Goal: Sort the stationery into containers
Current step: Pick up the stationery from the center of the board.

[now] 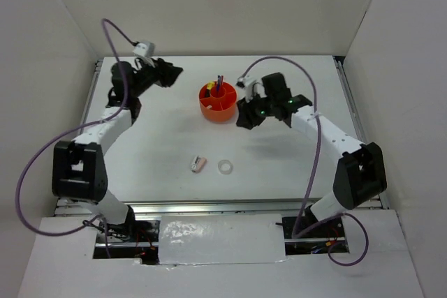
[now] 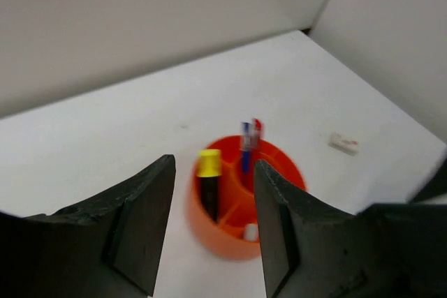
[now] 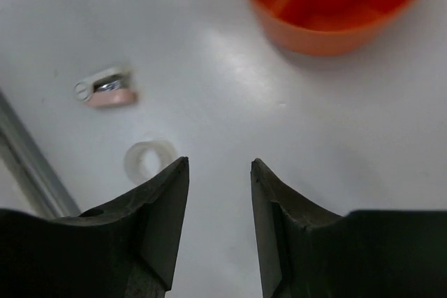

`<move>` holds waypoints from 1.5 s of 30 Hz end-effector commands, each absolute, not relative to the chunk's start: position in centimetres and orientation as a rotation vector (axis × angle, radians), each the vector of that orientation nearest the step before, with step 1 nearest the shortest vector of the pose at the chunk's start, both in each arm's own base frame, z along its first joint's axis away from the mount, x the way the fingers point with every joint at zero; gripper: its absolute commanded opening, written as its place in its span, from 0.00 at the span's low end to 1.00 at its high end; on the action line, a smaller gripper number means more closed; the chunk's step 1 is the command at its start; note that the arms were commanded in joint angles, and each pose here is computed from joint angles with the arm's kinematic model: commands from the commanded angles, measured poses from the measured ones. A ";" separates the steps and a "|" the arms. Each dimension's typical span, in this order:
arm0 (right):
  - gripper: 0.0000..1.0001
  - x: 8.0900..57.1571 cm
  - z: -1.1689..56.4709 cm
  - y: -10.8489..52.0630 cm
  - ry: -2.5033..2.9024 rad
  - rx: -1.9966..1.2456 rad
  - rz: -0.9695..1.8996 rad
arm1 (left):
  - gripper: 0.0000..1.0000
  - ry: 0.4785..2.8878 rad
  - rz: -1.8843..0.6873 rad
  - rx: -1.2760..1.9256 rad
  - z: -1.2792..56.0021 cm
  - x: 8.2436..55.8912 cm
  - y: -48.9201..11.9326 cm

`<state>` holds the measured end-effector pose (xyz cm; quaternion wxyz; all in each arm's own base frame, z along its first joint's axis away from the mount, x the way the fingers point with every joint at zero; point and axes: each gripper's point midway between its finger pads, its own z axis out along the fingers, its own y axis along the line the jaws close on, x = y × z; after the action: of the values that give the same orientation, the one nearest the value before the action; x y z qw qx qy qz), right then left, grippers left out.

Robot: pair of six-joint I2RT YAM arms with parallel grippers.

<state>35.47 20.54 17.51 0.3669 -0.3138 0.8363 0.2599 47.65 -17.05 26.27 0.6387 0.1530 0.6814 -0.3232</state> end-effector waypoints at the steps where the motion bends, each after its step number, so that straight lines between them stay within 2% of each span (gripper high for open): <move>1: 0.47 30.0 16.1 23.8 2.131 -1.059 0.623 | 0.61 1.530 -0.611 0.375 32.0 45.9 -11.9; 4: 0.42 27.5 13.7 26.2 2.141 -1.202 0.577 | 0.63 1.619 -0.526 0.372 31.3 43.2 -8.3; 8: 0.39 26.9 10.1 27.1 2.205 -1.299 0.450 | 0.63 1.655 -0.476 0.338 30.8 38.7 -5.3; 15: 0.37 27.6 6.3 28.2 2.286 -1.386 0.329 | 0.63 1.677 -0.455 0.320 28.2 34.6 -4.7; 30: 0.35 25.3 4.4 29.2 2.323 -1.549 0.416 | 0.64 1.710 -0.480 0.311 26.6 35.2 -4.7; 41: 0.36 25.6 3.2 28.8 2.354 -1.572 0.400 | 0.64 1.711 -0.531 0.350 26.2 34.6 -5.5; 45: 0.22 25.4 3.2 28.5 2.362 -1.562 0.425 | 0.63 1.669 -0.615 0.450 26.4 33.2 -7.2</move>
<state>25.09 28.10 2.53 0.1337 -0.5402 0.8199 0.1343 34.39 -5.74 25.60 0.6001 0.1454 0.7500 -0.2372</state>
